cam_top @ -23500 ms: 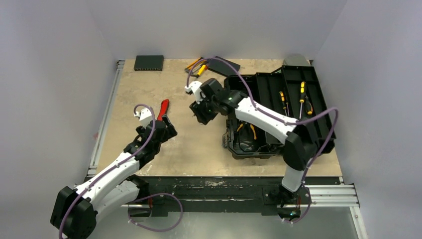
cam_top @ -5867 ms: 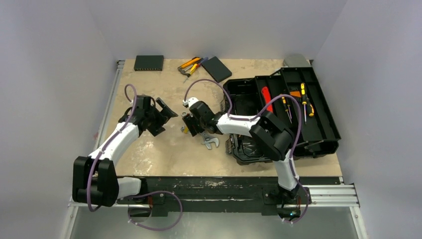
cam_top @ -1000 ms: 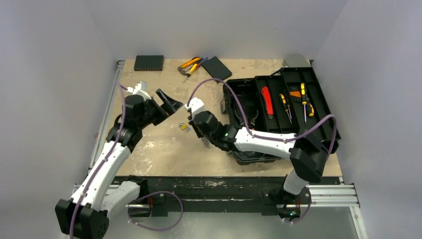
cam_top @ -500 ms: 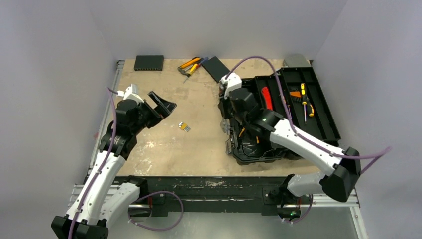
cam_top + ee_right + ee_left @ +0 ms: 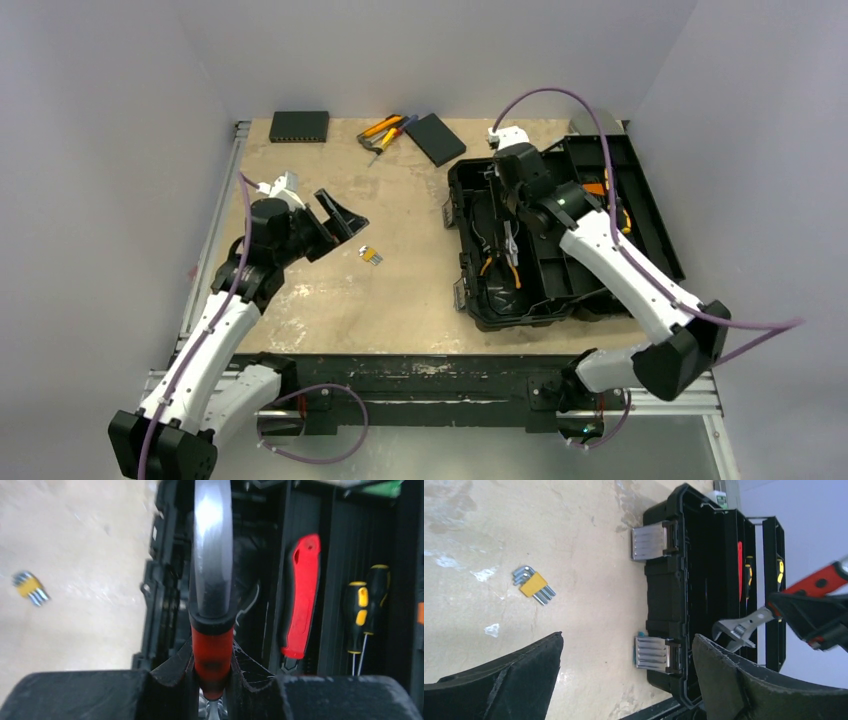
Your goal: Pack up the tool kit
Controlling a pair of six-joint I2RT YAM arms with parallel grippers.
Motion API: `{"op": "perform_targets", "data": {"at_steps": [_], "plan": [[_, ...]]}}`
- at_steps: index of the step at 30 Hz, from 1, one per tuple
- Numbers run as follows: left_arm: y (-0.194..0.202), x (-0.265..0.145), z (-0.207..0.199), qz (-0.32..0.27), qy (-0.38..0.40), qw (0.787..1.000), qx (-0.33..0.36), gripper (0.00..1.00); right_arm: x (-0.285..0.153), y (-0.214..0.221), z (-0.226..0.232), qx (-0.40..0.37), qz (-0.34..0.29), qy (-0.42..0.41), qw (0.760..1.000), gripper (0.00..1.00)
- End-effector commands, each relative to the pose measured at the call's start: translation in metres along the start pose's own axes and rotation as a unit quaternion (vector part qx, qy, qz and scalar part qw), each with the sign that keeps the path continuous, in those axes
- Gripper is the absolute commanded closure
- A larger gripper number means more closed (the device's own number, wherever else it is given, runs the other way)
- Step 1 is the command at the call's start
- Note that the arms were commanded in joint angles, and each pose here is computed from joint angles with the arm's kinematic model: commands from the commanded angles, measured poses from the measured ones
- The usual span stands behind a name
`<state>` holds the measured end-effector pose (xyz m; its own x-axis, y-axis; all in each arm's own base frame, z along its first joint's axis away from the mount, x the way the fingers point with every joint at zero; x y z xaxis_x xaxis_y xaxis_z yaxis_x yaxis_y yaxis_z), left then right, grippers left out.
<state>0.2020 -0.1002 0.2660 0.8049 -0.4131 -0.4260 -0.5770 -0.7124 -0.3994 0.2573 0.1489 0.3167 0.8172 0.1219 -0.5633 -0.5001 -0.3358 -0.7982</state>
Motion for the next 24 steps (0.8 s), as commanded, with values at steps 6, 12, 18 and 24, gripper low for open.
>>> {"op": "perform_targets", "data": {"at_steps": [6, 12, 18, 24], "plan": [[0.015, 0.015, -0.003, 0.053, 0.035, 0.998, 0.023, 0.05, 0.051, 0.026, 0.021, -0.063, 0.143, -0.048, 0.987, 1.0], [0.018, 0.017, 0.0, 0.062, 0.031, 0.997, 0.026, 0.06, 0.092, 0.046, 0.03, -0.081, 0.189, -0.024, 0.978, 1.0], [0.02, 0.021, 0.003, 0.067, 0.027, 0.997, 0.027, 0.06, 0.115, 0.045, 0.037, -0.067, 0.179, -0.018, 0.981, 0.74], [0.019, 0.025, 0.002, 0.068, 0.027, 0.997, 0.029, 0.06, 0.104, 0.033, 0.036, -0.041, 0.131, -0.034, 0.99, 0.65]]}}
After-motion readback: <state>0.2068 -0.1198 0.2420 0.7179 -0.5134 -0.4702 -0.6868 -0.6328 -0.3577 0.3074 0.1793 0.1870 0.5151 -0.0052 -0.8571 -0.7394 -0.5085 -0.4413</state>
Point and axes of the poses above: each gripper's point midway between its finger pads, its own x axis out along the fingers, its own z axis along the line the jaws close on, y = z × x, the point moved 9 cm from there along -x, back along the fingers, and after that the axes turned 11 degrees about -x, right-handed, at the moved point
